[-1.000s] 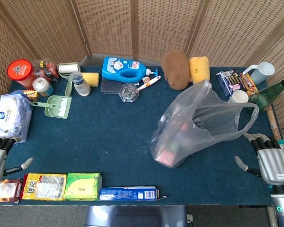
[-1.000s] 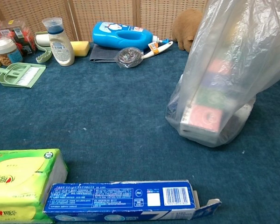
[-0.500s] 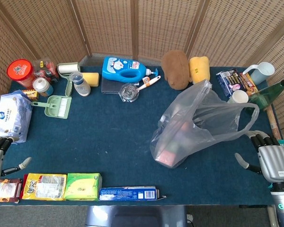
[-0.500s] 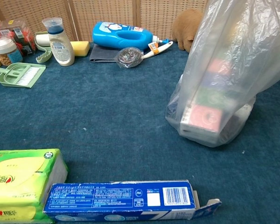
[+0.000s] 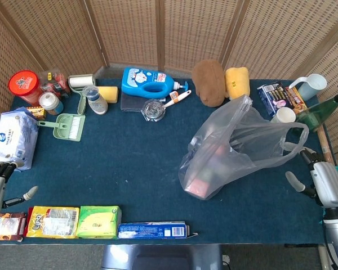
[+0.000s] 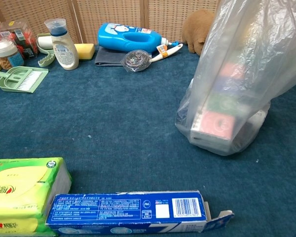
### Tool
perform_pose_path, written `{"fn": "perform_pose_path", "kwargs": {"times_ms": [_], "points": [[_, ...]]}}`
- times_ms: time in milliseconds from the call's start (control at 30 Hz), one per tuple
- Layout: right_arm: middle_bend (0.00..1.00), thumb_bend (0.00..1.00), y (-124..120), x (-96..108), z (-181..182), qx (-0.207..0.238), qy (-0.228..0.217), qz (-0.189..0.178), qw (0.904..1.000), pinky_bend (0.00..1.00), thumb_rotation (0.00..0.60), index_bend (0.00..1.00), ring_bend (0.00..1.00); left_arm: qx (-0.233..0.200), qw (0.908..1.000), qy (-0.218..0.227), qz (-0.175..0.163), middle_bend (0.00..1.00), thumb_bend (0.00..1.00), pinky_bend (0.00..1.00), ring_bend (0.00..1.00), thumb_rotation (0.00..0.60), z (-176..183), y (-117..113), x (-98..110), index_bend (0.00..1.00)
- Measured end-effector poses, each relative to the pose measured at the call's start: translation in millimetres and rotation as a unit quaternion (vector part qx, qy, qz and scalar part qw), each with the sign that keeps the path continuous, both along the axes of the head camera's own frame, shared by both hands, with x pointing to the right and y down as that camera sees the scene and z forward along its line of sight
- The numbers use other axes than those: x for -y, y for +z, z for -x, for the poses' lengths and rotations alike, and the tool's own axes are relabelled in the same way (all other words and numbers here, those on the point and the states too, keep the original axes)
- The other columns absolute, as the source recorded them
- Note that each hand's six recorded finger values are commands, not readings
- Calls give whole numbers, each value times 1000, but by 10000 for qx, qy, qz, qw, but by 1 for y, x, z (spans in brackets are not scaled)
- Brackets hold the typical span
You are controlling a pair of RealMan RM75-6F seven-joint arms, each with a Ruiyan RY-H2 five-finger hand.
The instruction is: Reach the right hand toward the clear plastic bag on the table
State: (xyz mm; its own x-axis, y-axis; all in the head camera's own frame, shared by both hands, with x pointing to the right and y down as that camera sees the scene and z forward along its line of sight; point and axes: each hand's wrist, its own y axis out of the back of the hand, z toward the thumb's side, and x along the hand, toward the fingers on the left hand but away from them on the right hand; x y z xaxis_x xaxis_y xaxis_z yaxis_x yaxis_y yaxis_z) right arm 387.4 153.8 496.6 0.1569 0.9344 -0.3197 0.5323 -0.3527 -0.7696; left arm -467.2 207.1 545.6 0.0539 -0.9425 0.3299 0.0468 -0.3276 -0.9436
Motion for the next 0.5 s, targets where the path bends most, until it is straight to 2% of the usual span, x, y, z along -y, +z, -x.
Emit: {"fn": "perform_pose_path", "kwargs": {"times_ms": [100, 267, 333, 500], "points": [[269, 305, -4, 7, 7, 549, 63, 151, 9984, 210, 0, 180, 245, -3, 10000, -1, 17, 356, 156, 133, 310, 0, 0, 2, 1, 295], [269, 300, -7, 23, 28, 1544, 101, 525, 9866, 211, 0, 180, 246, -3, 10000, -20, 27, 356, 156, 133, 310, 0, 1, 4, 2, 295], [270, 298, -8, 30, 39, 1811, 49, 686, 9811, 211, 0, 180, 246, 0, 10000, -38, 31, 356, 156, 133, 310, 0, 3, 4, 1, 295], [271, 295, -7, 41, 56, 2151, 29, 899, 9725, 216, 0, 180, 249, -6, 10000, -64, 37, 356, 156, 133, 310, 0, 6, 4, 1, 295]]}}
